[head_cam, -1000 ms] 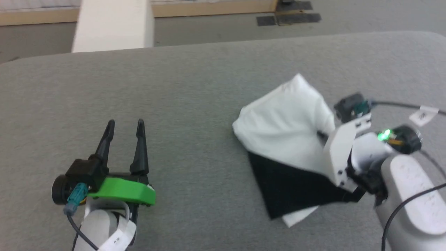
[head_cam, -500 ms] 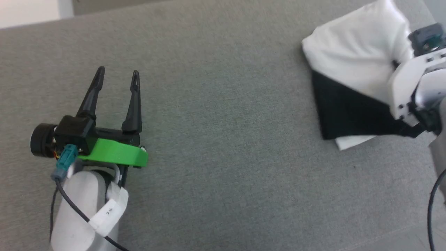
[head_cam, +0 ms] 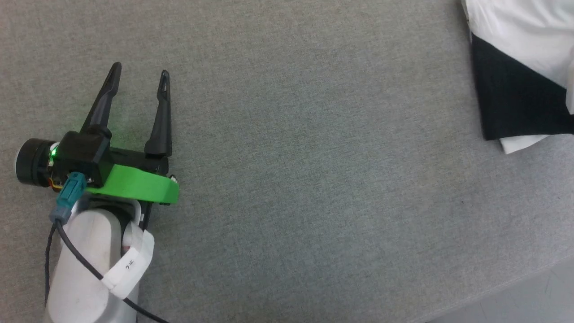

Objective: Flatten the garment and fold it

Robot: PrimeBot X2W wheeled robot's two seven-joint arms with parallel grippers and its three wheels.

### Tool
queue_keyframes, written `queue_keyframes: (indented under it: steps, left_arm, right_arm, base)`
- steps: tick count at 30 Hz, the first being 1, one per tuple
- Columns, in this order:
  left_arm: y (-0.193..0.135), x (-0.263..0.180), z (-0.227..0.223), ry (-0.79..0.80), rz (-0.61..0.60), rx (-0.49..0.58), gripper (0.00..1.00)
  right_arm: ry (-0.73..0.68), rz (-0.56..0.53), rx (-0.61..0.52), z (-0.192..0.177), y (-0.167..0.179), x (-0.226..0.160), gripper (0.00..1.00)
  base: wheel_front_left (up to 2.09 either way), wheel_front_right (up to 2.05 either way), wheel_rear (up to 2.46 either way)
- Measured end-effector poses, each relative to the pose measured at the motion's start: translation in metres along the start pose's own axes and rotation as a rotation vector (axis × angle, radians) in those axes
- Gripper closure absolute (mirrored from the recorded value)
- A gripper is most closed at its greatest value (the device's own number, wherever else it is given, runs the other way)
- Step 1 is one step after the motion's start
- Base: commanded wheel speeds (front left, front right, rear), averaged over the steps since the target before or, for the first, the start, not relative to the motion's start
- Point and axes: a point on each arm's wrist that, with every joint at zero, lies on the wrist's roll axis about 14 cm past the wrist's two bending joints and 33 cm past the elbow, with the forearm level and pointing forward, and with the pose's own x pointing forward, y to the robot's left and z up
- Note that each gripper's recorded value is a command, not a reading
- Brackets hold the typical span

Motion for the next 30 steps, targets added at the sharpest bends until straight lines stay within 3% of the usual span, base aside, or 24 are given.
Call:
queue_keyframes:
  steps: [2, 15, 21, 30]
  left_arm:
    - [0.001, -0.001, 0.000, 0.002, 0.003, 0.001, 0.00]
    - [-0.006, -0.031, 0.027, -0.025, 0.055, -0.020, 0.00]
    - [-0.010, -0.062, 0.040, -0.019, 0.102, -0.048, 0.00]
    - [-0.007, -0.101, 0.084, -0.092, 0.179, -0.032, 0.00]
  right_arm:
    - [0.006, -0.006, -0.005, -0.001, 0.000, 0.003, 0.00]
    - [-0.124, -0.036, 0.046, 0.018, -0.024, -0.025, 0.00]
    - [-0.290, 0.038, 0.183, 0.028, -0.008, -0.054, 0.00]
    - [-0.703, 0.260, 0.462, 0.087, 0.046, -0.131, 0.00]
  base:
    - [0.00, 0.00, 0.00]
    - [0.00, 0.00, 0.00]
    - [0.00, 0.00, 0.00]
    - [0.00, 0.00, 0.00]
